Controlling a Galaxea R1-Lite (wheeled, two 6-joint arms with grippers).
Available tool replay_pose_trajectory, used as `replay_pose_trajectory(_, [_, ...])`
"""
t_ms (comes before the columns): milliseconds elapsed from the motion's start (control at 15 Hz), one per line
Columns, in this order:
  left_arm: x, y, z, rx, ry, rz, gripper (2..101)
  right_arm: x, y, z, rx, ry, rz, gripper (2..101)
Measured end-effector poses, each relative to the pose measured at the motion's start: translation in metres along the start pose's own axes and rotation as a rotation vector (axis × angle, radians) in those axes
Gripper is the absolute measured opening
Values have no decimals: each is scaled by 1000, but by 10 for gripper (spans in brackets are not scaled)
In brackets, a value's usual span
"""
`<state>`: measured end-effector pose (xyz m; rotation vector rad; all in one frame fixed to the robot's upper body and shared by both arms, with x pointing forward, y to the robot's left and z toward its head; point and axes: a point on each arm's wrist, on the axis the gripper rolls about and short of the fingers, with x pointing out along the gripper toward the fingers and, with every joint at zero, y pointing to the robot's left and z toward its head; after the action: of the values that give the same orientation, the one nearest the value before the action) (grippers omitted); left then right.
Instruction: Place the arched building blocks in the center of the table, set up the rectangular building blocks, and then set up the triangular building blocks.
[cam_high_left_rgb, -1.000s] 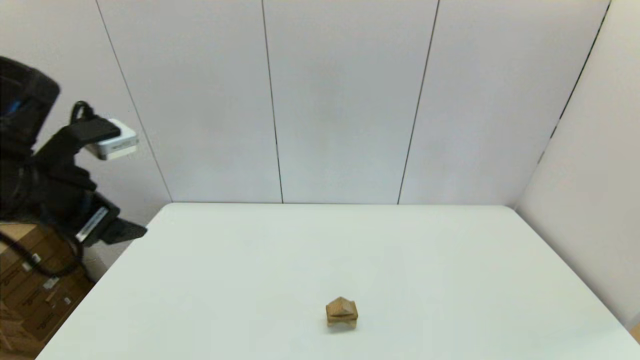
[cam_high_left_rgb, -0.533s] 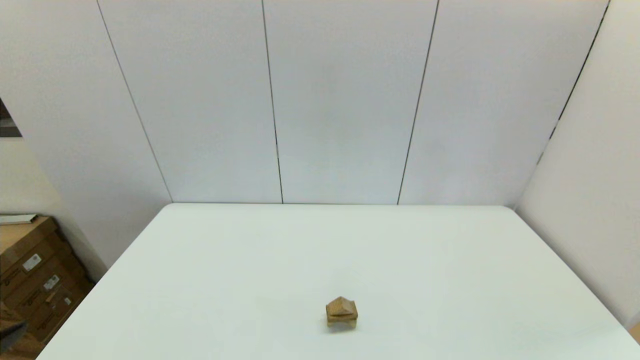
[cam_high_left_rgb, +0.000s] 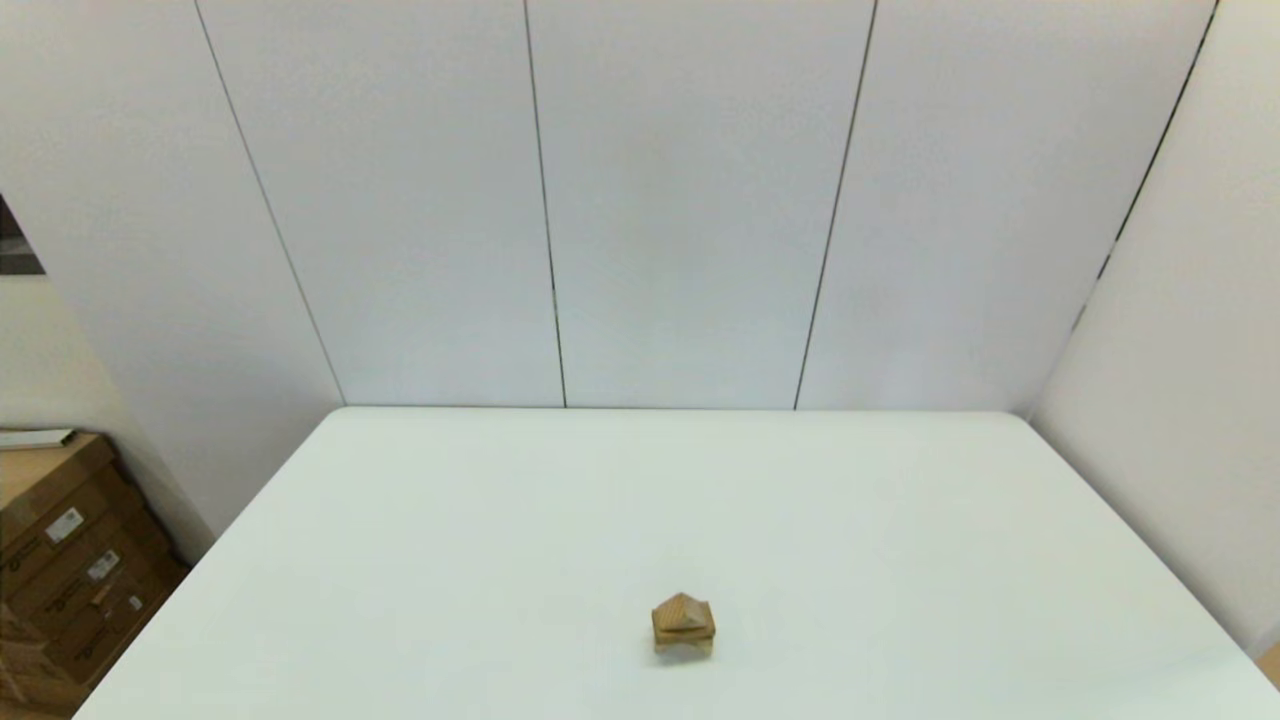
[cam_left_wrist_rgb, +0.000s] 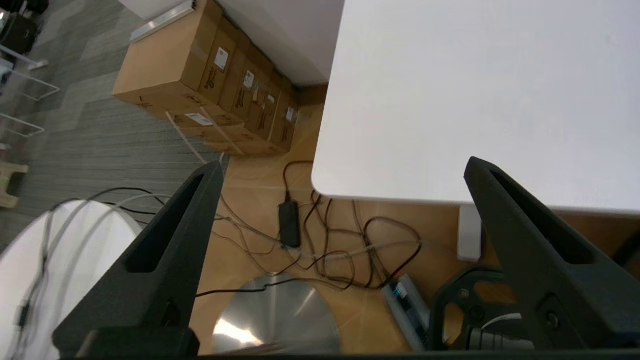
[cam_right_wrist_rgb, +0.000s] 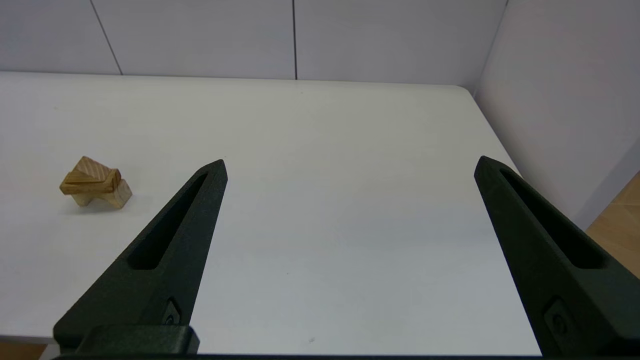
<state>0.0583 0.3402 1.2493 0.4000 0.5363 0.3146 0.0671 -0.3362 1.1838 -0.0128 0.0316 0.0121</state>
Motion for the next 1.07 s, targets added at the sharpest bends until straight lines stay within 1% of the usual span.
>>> replay_pose_trajectory(67, [1,-2,-6,-22,-14,8,972,0,0,0,0,0,0,980])
replay_pose_trajectory(267, [9,-8,-14,-43,-64,22,975,0,0,0,0,0,0,980])
replay_pose_trajectory(467, [20,-14,-20,-48,-114,14,977,0,0,0,0,0,-1,980])
replay_pose_trajectory(667, [20,-17,-28,-53,-140,5,977,0,0,0,0,0,0,980])
replay_pose_trajectory(867, [16,-18,-34,-80,-202,16,978,0,0,0,0,0,0,980])
replay_pose_trajectory(1067, [14,-19,-39,-129,-304,10,978,0,0,0,0,0,0,980])
